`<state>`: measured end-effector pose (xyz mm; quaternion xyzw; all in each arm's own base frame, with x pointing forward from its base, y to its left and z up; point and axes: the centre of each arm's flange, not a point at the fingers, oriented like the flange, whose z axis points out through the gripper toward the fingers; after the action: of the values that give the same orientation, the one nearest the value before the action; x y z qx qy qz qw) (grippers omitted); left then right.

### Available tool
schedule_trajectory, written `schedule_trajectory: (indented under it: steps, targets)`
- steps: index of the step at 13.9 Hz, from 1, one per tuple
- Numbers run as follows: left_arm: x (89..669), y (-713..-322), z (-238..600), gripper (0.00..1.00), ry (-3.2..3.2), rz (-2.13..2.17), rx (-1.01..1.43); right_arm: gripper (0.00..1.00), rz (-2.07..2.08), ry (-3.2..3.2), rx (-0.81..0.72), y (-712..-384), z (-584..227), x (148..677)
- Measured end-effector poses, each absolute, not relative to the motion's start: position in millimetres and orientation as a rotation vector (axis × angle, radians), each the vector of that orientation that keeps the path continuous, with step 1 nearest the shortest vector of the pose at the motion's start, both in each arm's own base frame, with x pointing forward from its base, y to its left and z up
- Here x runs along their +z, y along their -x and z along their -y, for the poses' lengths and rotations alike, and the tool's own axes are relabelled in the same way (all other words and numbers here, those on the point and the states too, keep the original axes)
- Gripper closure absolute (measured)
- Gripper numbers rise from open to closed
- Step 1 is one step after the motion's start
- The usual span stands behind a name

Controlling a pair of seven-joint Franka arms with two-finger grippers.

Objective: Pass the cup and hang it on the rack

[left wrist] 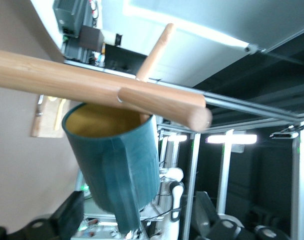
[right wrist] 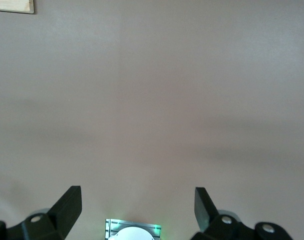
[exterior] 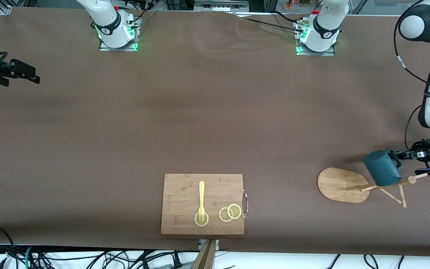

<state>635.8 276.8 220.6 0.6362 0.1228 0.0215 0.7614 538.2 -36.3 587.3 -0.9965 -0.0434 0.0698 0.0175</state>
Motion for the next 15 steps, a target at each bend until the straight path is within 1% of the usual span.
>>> schedule_trajectory:
  steps: [3, 6, 11, 13, 15]
  targets:
    - [242, -614, -308, 0.00, -1.578, -0.105, 0.129, 0.00, 0.135, 3.096, 0.218, -538, 36, 587]
    - [276, -604, -318, 0.00, -1.724, 0.000, 0.124, 0.00, 0.135, 3.096, 0.220, -538, 36, 586]
    - [410, -591, -305, 0.00, -2.076, 0.178, 0.065, 0.00, 0.134, 3.095, 0.222, -539, 37, 586]
    - [465, -588, -274, 0.00, -2.231, 0.262, 0.047, 0.00, 0.134, 3.095, 0.223, -539, 37, 586]
    - [521, -583, -225, 0.00, -2.381, 0.358, 0.037, 0.00, 0.133, 3.095, 0.223, -539, 37, 586]
